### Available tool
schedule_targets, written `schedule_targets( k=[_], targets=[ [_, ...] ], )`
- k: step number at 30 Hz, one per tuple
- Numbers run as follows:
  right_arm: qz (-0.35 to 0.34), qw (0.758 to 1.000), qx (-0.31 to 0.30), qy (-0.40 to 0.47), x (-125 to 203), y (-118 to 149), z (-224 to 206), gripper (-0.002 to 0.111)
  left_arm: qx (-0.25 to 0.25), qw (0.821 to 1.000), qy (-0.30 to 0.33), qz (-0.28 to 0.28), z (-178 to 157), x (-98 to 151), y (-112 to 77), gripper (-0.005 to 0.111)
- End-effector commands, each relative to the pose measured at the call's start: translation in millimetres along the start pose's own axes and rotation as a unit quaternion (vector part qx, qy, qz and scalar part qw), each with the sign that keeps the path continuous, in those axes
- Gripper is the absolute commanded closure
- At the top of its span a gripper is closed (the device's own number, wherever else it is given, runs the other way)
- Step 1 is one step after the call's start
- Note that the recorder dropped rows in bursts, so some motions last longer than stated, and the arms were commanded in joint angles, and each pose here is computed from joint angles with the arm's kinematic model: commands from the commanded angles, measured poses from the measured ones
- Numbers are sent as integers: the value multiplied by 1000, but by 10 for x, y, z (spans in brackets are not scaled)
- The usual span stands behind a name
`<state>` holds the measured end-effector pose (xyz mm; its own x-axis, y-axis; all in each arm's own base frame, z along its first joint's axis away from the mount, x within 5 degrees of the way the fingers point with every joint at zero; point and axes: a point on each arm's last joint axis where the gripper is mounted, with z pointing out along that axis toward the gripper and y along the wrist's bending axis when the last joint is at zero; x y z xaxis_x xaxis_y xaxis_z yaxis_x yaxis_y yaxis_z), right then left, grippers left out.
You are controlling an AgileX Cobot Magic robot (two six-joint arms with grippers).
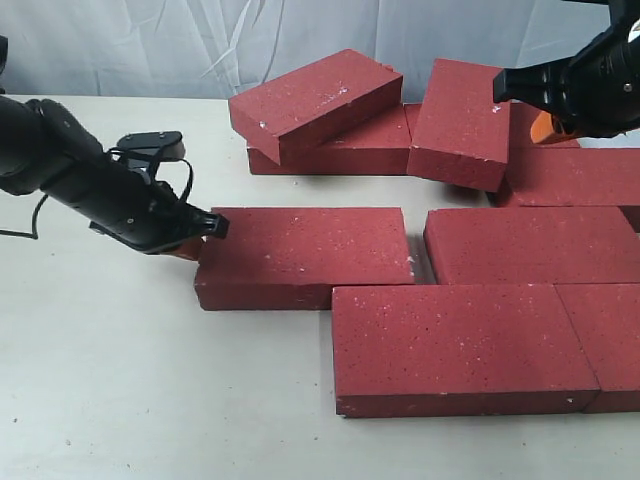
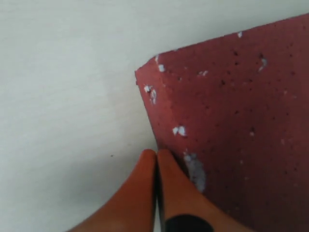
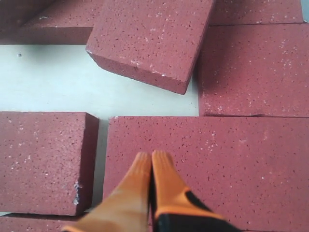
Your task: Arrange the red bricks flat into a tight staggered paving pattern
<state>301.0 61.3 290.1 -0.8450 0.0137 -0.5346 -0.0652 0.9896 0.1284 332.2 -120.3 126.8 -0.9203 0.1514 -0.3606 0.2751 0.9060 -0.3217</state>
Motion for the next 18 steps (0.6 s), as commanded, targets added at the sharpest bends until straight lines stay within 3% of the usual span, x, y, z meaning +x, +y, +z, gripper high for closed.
schedule_targets(
  k=[1,18],
  targets=[
    [0,1000,1,-9,-8,-17,-19,109,5,1000,0,16,90,-9,-131,107],
    [0,1000,0,-11,-12,-16,-19,109,27,998,-21,47,133,-59,-159,107]
  ],
)
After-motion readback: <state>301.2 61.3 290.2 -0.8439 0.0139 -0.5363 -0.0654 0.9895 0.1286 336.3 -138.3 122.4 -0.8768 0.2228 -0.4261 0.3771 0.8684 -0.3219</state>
